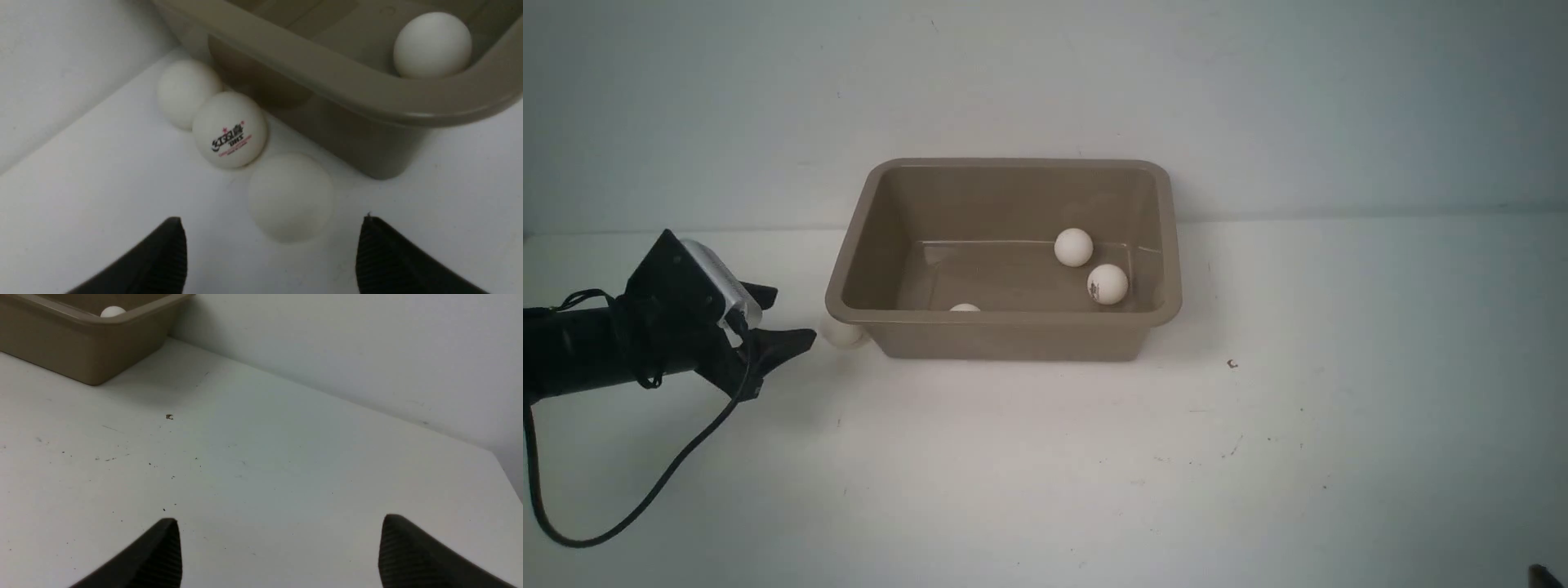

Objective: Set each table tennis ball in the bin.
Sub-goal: Use the left arm to clamp the table tennis ball closest to it

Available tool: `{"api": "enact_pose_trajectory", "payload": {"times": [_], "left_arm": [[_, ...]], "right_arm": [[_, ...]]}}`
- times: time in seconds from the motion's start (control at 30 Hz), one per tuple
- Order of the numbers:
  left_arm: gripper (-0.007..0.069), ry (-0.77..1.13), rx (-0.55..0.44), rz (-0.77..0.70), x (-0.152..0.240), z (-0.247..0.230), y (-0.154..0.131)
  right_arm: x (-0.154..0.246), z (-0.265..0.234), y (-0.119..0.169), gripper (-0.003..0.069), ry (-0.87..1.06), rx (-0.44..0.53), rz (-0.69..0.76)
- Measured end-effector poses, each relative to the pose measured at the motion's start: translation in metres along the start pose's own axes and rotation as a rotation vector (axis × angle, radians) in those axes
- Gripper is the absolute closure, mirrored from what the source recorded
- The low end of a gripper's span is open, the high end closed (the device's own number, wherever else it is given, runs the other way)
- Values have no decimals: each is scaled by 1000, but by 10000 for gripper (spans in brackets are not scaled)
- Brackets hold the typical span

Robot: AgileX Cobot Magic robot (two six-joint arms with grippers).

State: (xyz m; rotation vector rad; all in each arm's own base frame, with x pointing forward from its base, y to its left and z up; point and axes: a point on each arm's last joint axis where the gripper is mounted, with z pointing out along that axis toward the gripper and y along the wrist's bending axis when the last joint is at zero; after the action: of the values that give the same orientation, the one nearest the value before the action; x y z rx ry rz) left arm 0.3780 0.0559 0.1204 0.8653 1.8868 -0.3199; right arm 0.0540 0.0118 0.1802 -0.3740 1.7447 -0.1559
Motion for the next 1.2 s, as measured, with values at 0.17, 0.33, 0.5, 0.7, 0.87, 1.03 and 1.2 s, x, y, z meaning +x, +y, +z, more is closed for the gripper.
{"api": "enact_pose_trajectory", "payload": {"times": [0.17,0.33,0.5,0.7,0.87,1.03,1.2], "left_arm": [[126,-4,0,2,2,4,5],[126,-8,53,-55,14,21,-2],[126,-12,91,-54,15,33,-8],[126,-31,114,-34,5,48,-8],[160,35,92,-28,4,58,-11],[320,61,74,-27,6,59,-11],[571,51,81,-29,5,59,-11]], "right_arm": [[0,0,0,69,0,0,0],[0,0,0,69,0,0,19],[0,0,0,69,0,0,22],[0,0,0,69,0,0,22],[0,0,0,69,0,0,22],[0,0,0,69,0,0,22],[0,0,0,69,0,0,23]]}}
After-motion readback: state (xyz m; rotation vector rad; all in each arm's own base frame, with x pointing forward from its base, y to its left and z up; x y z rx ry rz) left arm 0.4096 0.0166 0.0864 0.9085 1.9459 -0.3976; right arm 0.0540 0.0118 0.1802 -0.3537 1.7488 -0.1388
